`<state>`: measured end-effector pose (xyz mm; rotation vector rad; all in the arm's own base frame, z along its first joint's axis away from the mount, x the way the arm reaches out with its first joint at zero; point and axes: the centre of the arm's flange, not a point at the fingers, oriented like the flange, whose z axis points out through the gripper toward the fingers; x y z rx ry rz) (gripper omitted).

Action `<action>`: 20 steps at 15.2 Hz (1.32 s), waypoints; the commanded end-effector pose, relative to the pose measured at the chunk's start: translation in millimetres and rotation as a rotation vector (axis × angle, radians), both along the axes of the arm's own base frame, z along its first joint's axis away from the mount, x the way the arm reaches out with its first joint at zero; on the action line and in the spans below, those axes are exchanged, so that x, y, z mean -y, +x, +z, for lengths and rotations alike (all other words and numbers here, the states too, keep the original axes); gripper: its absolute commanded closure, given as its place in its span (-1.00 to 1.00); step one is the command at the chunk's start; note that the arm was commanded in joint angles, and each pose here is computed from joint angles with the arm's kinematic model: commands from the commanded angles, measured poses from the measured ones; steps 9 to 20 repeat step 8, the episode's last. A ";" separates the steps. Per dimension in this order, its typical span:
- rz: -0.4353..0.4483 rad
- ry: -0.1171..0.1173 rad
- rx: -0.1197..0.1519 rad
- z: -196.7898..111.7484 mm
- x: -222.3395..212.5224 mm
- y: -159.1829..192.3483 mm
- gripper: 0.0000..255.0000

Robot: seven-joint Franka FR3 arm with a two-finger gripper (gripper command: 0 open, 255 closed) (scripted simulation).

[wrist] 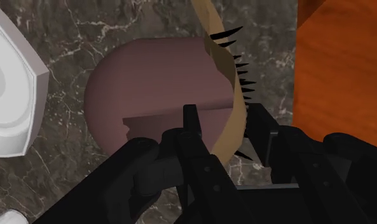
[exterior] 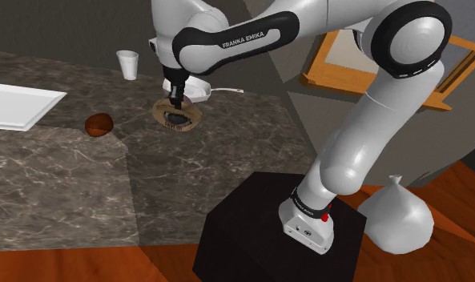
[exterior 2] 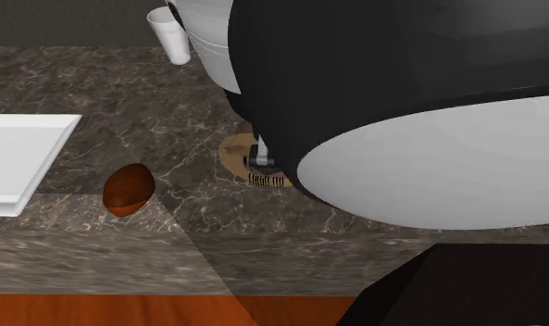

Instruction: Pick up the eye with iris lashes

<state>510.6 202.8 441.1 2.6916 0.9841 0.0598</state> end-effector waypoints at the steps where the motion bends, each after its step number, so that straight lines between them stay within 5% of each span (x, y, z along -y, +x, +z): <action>1: 0.000 0.000 0.002 12.9 0.4 0.4 1.00; 6: 0.000 0.000 0.002 39.3 0.4 0.4 1.00; 20: 0.000 0.001 0.002 40.0 0.4 0.4 1.00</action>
